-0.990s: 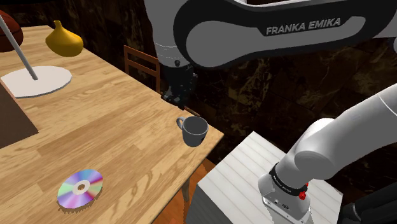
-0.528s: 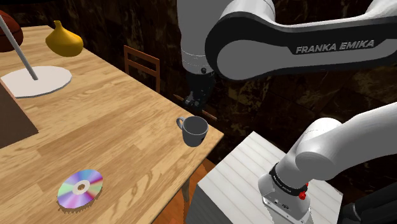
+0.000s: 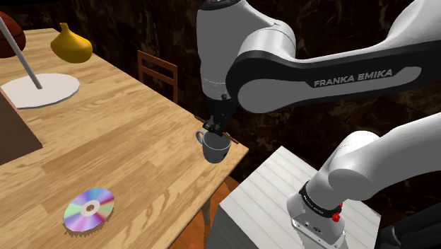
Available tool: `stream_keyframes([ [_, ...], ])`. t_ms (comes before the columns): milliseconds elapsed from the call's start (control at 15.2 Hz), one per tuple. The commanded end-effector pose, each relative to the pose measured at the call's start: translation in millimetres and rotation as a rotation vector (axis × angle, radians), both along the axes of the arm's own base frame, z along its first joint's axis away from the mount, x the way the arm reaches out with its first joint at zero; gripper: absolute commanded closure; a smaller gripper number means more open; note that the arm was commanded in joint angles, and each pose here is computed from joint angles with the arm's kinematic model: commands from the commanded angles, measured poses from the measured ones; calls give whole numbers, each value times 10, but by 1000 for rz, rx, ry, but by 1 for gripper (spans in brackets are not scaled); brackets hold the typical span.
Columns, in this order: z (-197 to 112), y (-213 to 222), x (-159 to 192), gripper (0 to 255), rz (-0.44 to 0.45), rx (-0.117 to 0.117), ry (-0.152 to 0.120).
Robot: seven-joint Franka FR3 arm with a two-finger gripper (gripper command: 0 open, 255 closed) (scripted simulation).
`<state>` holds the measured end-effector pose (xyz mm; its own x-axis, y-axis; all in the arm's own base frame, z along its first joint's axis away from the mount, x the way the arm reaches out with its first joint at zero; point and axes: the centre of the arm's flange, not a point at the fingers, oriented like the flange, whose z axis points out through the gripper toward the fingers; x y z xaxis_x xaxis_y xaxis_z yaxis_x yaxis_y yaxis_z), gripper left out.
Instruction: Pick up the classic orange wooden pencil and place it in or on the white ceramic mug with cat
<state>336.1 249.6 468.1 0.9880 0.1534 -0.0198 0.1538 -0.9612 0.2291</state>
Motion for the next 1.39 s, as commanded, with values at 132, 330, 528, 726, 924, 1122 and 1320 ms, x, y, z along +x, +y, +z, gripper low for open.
stream_keyframes([
  [132, -204, 6, 14, 255, 0, 0, -1],
  [330, -293, 5, 14, 255, 0, 0, -1],
  [528, -293, 6, 14, 255, 0, 0, -1],
  [726, -293, 6, 14, 255, 0, 0, -1],
  [924, -287, 11, 15, 0, 0, 0, -1],
  [1122, -293, 6, 14, 0, 0, 0, -1],
  [1320, 92, 96, 8, 0, 0, 0, -1],
])
